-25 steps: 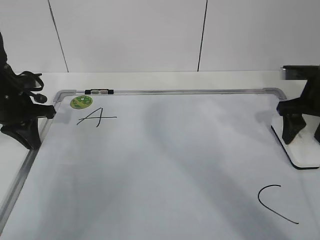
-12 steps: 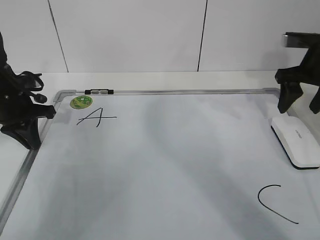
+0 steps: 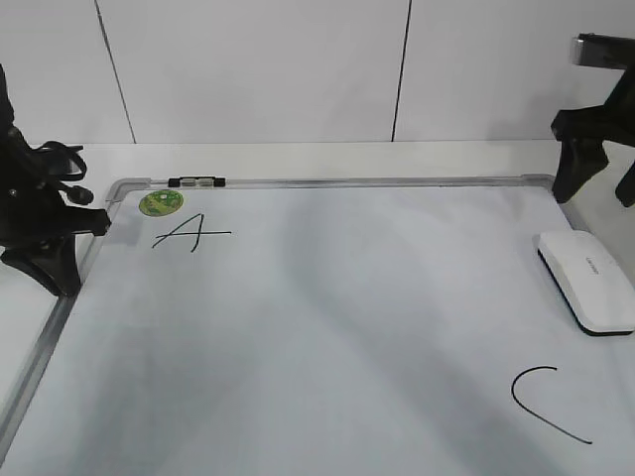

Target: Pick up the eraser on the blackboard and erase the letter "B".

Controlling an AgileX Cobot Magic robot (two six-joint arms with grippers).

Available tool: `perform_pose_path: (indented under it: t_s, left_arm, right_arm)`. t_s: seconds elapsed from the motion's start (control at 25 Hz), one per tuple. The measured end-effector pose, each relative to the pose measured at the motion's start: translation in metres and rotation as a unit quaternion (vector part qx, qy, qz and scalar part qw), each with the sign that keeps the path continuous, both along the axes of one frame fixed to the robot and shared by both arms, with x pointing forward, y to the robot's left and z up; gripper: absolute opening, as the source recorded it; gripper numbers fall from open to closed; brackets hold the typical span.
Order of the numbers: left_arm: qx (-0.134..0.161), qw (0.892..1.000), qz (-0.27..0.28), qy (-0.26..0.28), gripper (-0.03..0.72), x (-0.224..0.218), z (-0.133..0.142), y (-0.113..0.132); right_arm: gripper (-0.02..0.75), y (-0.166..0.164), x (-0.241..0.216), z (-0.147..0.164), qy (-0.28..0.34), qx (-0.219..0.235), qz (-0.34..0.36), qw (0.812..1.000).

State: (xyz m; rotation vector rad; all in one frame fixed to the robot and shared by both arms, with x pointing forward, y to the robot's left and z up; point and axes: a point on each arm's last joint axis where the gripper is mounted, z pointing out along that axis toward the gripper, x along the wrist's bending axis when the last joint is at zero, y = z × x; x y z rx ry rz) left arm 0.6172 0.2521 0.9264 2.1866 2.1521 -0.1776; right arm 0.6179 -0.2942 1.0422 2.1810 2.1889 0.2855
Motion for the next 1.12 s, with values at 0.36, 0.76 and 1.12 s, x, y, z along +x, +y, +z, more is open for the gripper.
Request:
perform_pose_path:
  t_s: [0.36, 0.76, 1.12]
  left_arm:
    - [0.010, 1.000, -0.007, -0.001, 0.265, 0.001, 0.002, 0.002]
    - [0.012, 1.000, -0.012, -0.001, 0.388, -0.004, 0.021, 0.003]
    - [0.022, 0.999, -0.024, -0.035, 0.379, -0.027, 0.083, 0.007]
  right_arm:
    - [0.591, 0.001, -0.007, 0.018, -0.023, 0.002, 0.000, 1.000]
    - [0.591, 0.002, -0.017, 0.037, -0.048, 0.008, -0.001, 0.999]
    - [0.591, 0.003, -0.039, 0.075, -0.099, 0.014, -0.002, 0.995]
